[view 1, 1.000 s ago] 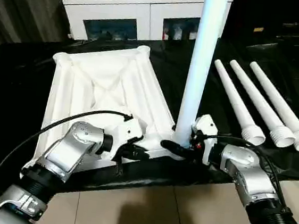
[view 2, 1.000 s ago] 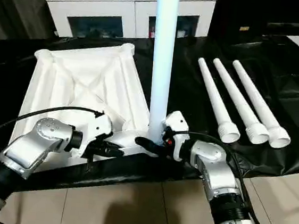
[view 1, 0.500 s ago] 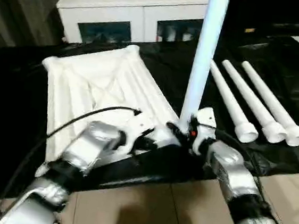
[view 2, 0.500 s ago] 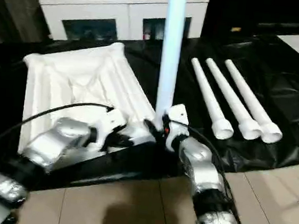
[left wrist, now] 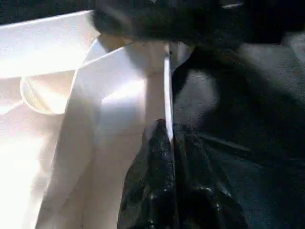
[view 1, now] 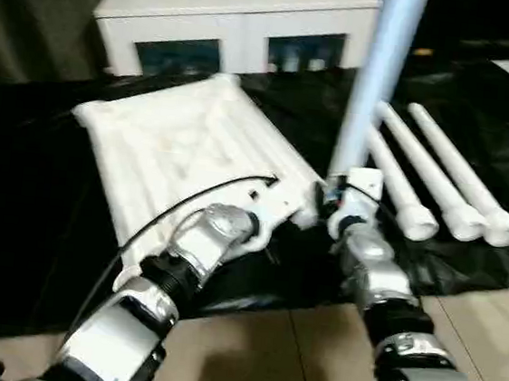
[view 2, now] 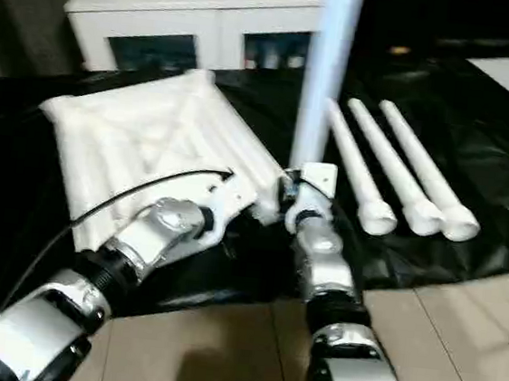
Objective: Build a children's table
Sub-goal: Rotate leg to tighten, then rotate table base
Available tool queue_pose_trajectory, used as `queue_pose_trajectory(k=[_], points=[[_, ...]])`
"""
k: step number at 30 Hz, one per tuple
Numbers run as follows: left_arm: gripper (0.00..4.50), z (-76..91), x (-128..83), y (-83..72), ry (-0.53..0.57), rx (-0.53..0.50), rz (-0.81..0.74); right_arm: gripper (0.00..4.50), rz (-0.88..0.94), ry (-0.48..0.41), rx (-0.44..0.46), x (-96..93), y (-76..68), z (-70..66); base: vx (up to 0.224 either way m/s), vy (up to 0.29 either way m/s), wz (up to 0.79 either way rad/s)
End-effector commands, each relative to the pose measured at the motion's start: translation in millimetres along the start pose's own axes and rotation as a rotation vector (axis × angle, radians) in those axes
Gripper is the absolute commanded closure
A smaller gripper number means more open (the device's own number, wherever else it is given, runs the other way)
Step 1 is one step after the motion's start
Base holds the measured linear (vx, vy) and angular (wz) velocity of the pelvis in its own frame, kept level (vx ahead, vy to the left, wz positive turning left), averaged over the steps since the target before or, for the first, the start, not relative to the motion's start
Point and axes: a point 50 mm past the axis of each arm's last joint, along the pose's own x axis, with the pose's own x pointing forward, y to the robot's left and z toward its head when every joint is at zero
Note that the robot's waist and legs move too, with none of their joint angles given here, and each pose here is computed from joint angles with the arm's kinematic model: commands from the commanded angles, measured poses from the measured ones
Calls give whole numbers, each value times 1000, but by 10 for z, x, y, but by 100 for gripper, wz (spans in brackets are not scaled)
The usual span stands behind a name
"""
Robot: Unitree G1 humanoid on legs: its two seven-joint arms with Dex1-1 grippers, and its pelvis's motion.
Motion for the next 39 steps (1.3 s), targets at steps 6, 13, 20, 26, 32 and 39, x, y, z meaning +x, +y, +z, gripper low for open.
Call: queue_pose_trajectory(k=[6,13,20,26,32,39], points=[[386,100,-125,375,-88,55,212,57,82,-94,-16,-40,16,115,0,0,0],[318,352,-308,641,-307,-19,406,57,144,-103,-54,-136,33,95,0,0,0],[318,228,-748,1024,-309,-53,561,57,197,-3,-83,-179,57,-63,0,0,0],[318,-336,-1519,1480,-30,17,816,57,224,66,-130,-166,94,-130,0,0,0],[318,-845,-2163,1543,305,7,885,57,247,87,-146,-113,172,-103,0,0,0],[318,-1128,-2090,1120,432,-137,601,57,304,105,-165,-71,250,-86,0,0,0]])
